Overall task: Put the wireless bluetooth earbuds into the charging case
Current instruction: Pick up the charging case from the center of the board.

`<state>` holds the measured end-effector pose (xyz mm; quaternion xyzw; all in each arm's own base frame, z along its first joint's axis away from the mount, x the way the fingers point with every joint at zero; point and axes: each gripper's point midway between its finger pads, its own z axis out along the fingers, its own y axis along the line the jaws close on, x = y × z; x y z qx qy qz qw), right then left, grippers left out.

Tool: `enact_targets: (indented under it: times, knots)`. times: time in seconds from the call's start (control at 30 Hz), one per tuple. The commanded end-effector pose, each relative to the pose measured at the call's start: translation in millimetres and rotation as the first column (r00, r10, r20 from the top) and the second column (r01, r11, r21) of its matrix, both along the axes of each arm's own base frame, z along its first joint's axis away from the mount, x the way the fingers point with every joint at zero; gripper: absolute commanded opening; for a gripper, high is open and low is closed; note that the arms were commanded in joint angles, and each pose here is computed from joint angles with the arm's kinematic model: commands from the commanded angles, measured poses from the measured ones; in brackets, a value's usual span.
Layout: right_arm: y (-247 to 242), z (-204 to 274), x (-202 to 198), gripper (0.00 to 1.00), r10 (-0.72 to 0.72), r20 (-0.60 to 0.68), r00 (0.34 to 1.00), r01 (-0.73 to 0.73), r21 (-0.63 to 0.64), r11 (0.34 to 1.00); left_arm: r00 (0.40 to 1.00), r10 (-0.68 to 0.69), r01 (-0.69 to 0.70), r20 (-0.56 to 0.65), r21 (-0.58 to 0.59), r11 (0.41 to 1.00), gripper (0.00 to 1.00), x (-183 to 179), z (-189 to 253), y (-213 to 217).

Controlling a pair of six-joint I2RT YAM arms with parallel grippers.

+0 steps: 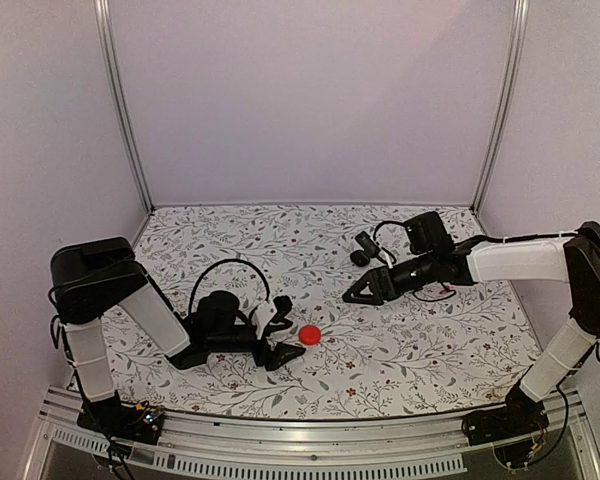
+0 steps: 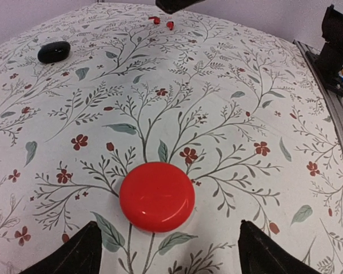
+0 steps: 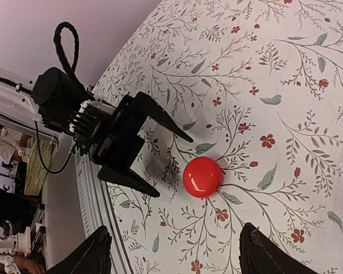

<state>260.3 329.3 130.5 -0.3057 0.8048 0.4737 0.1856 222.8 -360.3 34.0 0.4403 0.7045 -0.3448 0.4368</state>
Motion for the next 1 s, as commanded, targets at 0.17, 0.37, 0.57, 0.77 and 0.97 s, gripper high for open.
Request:
enact_targets:
  times: [0.17, 0.37, 0.57, 0.77, 0.97]
  knots:
    - [-15, 9, 4, 0.76, -0.025, 0.000, 1.000, 0.025, 0.024, 0.999, 0.993, -0.072, 0.072, 0.092, -0.004, 0.997, 0.73, 8, 2, -27]
    - [-18, 7, 7, 0.76, -0.033, -0.010, 0.999, 0.033, 0.024, 0.999, 0.995, -0.068, 0.065, 0.069, 0.052, 0.997, 0.70, 12, -15, -28]
    - [-18, 5, 6, 0.76, -0.022, -0.021, 1.000, 0.022, 0.028, 0.999, 0.996, -0.057, 0.049, 0.070, 0.112, 0.993, 0.65, 15, -28, -26]
    - [-17, -2, 5, 0.77, -0.012, -0.041, 0.999, 0.013, 0.030, 0.999, 0.997, -0.033, 0.022, 0.074, 0.145, 0.989, 0.60, 20, -36, -25]
    - [-18, -9, 7, 0.77, -0.011, -0.068, 0.998, 0.013, 0.030, 0.999, 0.997, -0.039, 0.028, 0.074, 0.148, 0.989, 0.52, 21, -38, -28]
